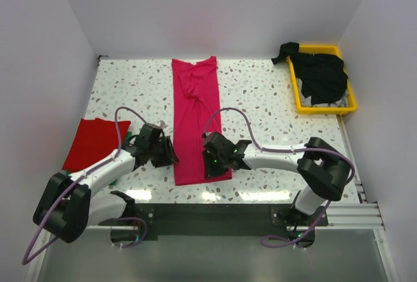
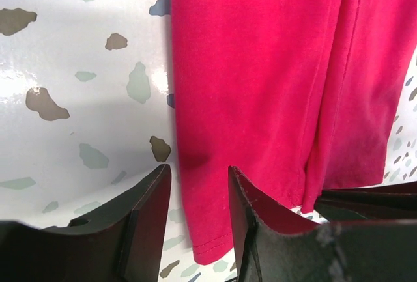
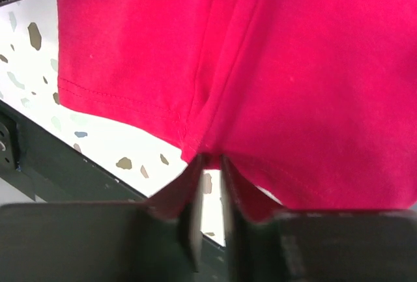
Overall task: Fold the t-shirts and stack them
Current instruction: Fold the tshirt
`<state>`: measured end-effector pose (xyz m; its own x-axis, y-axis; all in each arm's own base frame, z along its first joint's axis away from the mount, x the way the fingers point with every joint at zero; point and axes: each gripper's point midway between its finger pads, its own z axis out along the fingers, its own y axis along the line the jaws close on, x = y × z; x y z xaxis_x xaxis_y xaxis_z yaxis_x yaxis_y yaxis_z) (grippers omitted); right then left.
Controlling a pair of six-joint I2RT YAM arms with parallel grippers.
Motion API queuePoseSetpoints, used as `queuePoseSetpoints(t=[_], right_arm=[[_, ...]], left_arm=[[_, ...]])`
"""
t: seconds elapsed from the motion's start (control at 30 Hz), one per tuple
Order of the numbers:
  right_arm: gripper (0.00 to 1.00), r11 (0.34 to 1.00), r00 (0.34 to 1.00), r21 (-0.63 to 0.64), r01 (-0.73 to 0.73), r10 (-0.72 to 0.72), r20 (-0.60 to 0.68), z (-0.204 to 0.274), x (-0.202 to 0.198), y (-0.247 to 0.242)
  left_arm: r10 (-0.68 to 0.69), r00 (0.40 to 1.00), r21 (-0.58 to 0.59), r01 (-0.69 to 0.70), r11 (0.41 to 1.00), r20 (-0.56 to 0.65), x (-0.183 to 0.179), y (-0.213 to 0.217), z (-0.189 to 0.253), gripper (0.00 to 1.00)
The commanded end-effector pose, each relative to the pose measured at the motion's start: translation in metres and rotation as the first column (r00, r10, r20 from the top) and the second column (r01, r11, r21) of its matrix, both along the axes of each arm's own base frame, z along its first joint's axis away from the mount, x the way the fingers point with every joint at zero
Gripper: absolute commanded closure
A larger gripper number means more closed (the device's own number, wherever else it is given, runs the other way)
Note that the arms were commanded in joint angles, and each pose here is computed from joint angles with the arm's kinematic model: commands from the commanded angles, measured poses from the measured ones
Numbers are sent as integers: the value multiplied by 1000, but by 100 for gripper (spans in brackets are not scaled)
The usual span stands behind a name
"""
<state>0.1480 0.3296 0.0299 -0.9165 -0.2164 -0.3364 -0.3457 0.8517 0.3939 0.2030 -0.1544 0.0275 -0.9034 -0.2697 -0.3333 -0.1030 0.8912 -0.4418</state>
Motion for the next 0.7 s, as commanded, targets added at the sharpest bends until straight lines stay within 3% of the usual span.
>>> queuePoseSetpoints(t=[0.0,0.03,0.13,0.33,0.67], right_arm=[[77,999,999,49,-18,16,43,32,1,7],[69,998,998,62,-16,12,64,42,3,6],[61,998,994,47,31,-36,102,52,9,-15],[59,984,984,32,173,-174,25,37,25,-73],[60,972,970,70,226,-218,-110,14,19,-95]], left_arm=[[-46,999,2,46,999,15,2,-4,7,57],[-52,999,0,52,999,8,0,-4,6,58],[-79,997,-27,79,997,-7,-9,-8,6,60],[-87,995,-60,84,995,-41,-25,-8,7,61],[14,992,-30,-18,999,-128,-50,-3,-8,61]])
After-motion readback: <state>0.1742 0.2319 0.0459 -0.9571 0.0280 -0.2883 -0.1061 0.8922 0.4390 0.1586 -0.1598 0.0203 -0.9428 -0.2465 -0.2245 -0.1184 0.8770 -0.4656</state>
